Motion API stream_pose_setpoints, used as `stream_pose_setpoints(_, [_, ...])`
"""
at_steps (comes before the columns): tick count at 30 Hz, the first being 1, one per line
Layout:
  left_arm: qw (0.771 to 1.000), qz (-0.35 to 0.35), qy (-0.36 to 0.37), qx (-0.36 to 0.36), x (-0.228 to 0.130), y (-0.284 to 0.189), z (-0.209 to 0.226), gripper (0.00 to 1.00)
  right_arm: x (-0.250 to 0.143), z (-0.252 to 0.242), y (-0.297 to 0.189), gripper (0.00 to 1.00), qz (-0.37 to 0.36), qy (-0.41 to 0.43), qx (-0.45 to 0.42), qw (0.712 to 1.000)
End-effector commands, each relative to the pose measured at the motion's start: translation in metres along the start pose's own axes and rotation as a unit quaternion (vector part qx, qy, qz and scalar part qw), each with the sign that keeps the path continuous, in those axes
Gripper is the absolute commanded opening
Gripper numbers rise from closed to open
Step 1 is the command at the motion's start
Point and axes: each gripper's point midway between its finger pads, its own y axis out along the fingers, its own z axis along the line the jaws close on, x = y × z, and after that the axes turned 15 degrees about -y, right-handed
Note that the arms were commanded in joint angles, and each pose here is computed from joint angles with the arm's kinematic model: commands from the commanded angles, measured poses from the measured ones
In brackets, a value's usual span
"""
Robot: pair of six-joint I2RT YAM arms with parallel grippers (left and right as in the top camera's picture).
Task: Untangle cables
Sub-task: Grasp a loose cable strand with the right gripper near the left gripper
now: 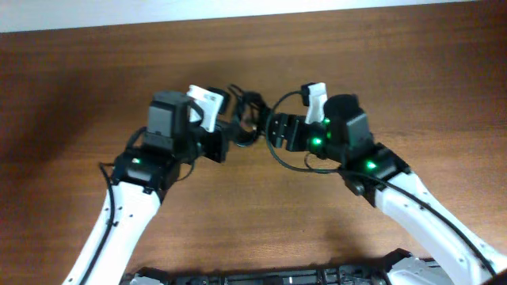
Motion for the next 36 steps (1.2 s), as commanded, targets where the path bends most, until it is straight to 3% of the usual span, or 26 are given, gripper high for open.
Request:
stream_pose_setpoints(1, [0.998,-0.043,-0.053,0.014,0.024,-0.021,0.016,0.00,-0.005,0.015,-0.025,0.77,0.008,-0.185,0.011,0.983])
stream_pose_setpoints(3, [0.999,-0.029,-0.028,-0.026,0.021,-0.023,0.006,0.00,-0.026,0.007,-0.020,0.77,0.052,-0.266,0.010,0.963])
stream_pose_setpoints(6, [0.986,0.008,0.068,-0.155,0.004,-0.030,-0.037,0.00,-0.050,-0.013,0.001,0.77,0.107,-0.300,0.010,0.948])
stream_pose_setpoints(8, [0.976,0.019,0.091,-0.196,-0.003,-0.035,-0.050,0.00,-0.060,-0.023,0.014,0.74,0.127,-0.311,0.011,0.942])
stream_pose_setpoints(9, [0.976,0.026,0.086,-0.198,-0.006,-0.036,-0.050,0.00,-0.068,-0.031,0.025,0.67,0.141,-0.322,0.013,0.936])
stream_pose_setpoints(10, [0.976,0.030,0.084,-0.197,-0.008,-0.036,-0.049,0.00,-0.071,-0.035,0.029,0.46,0.146,-0.328,0.013,0.933])
stream_pose_setpoints(11, [0.977,0.034,0.082,-0.194,-0.010,-0.036,-0.047,0.00,-0.073,-0.040,0.033,0.13,0.150,-0.327,0.009,0.933])
stream_pose_setpoints(12, [0.981,0.034,0.071,-0.175,-0.010,-0.036,-0.037,0.00,-0.076,-0.042,0.035,0.04,0.156,-0.321,0.009,0.934])
stream_pose_setpoints(15, [0.996,0.023,0.049,-0.066,-0.004,-0.030,0.006,0.00,-0.076,-0.034,0.024,0.04,0.158,-0.286,0.012,0.945])
stream_pose_setpoints(16, [0.999,0.012,0.025,0.016,0.000,-0.029,0.035,0.00,-0.077,-0.015,0.010,0.04,0.155,-0.280,0.049,0.946])
stream_pose_setpoints(17, [0.999,0.006,0.007,0.042,0.002,-0.029,0.043,0.00,-0.077,0.000,0.002,0.04,0.148,-0.278,0.081,0.946])
stream_pose_setpoints(20, [0.999,0.008,0.005,0.039,0.001,-0.028,0.040,0.00,-0.063,0.051,-0.028,0.04,0.102,-0.266,0.179,0.942])
stream_pose_setpoints(25, [0.999,0.031,0.010,-0.005,-0.012,-0.017,0.007,0.00,-0.037,0.077,-0.038,0.04,0.061,-0.186,0.213,0.957])
stream_pose_setpoints(29, [0.995,0.011,-0.089,0.045,-0.007,-0.015,0.020,0.00,-0.035,0.081,-0.039,0.04,0.070,-0.129,0.221,0.964])
stream_pose_setpoints(31, [0.997,0.017,-0.074,0.032,-0.011,-0.011,0.008,0.00,-0.024,0.082,-0.035,0.04,0.052,-0.125,0.220,0.966])
stream_pose_setpoints(36, [0.998,0.052,0.042,-0.015,-0.035,0.003,-0.039,0.00,0.000,0.047,-0.003,0.04,0.006,-0.102,0.125,0.987])
